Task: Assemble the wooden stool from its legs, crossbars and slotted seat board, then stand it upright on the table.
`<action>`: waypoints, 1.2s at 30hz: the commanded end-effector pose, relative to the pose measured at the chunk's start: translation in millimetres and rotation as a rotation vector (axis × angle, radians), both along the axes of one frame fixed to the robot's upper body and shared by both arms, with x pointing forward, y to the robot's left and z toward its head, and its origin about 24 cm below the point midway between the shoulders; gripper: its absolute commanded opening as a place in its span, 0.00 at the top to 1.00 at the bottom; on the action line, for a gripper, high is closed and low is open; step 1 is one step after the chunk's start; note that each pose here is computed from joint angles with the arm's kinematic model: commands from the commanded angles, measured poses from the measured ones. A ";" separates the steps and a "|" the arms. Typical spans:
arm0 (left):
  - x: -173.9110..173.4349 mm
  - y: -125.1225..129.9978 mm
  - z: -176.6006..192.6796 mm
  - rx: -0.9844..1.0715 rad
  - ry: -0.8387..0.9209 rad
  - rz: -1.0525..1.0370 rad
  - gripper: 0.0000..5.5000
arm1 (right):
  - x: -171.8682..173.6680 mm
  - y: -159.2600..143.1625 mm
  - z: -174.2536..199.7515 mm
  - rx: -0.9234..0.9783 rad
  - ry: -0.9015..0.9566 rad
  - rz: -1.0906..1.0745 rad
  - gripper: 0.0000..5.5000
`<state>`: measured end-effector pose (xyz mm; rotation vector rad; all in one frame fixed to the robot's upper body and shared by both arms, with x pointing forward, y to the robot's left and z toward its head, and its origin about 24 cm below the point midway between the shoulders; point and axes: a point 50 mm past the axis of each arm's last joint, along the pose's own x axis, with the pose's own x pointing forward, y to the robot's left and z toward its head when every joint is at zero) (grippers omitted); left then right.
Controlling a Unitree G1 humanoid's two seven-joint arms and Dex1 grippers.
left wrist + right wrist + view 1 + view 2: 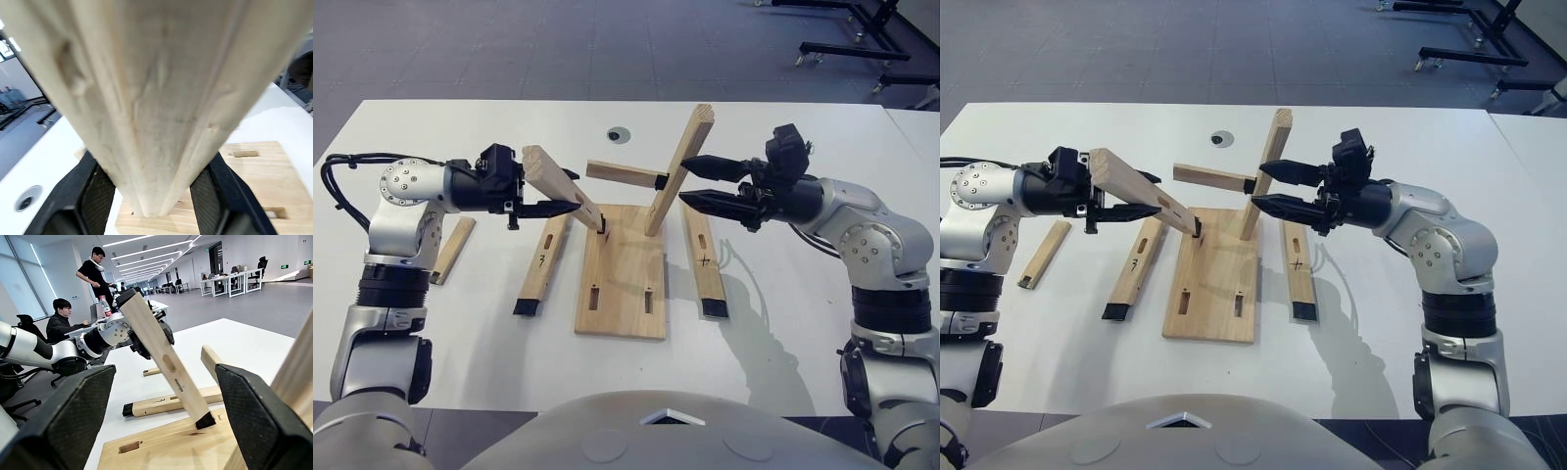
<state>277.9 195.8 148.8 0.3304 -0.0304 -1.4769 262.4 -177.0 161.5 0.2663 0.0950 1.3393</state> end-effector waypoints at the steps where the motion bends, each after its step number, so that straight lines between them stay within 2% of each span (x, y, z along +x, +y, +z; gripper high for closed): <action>1: -9.1 0.5 -9.0 0.063 0.090 -0.058 0.63 | 10.8 -11.5 17.1 0.009 -0.061 -0.045 0.32; 6: -11.4 0.2 -8.4 0.050 0.118 -0.069 0.63 | 18.6 -21.8 35.2 0.040 -0.127 -0.086 0.32; 12: -10.6 -0.4 -11.3 0.047 0.124 -0.059 0.63 | 19.7 -9.2 55.8 0.082 -0.197 -0.023 0.32; 21: -5.0 -0.6 -8.9 -0.010 0.111 -0.023 0.63 | 23.5 4.1 10.1 -0.111 -0.101 0.028 0.32; 36: -3.3 8.4 -20.5 -0.144 0.113 0.094 0.63 | 20.2 2.4 3.7 -0.133 -0.086 0.040 0.32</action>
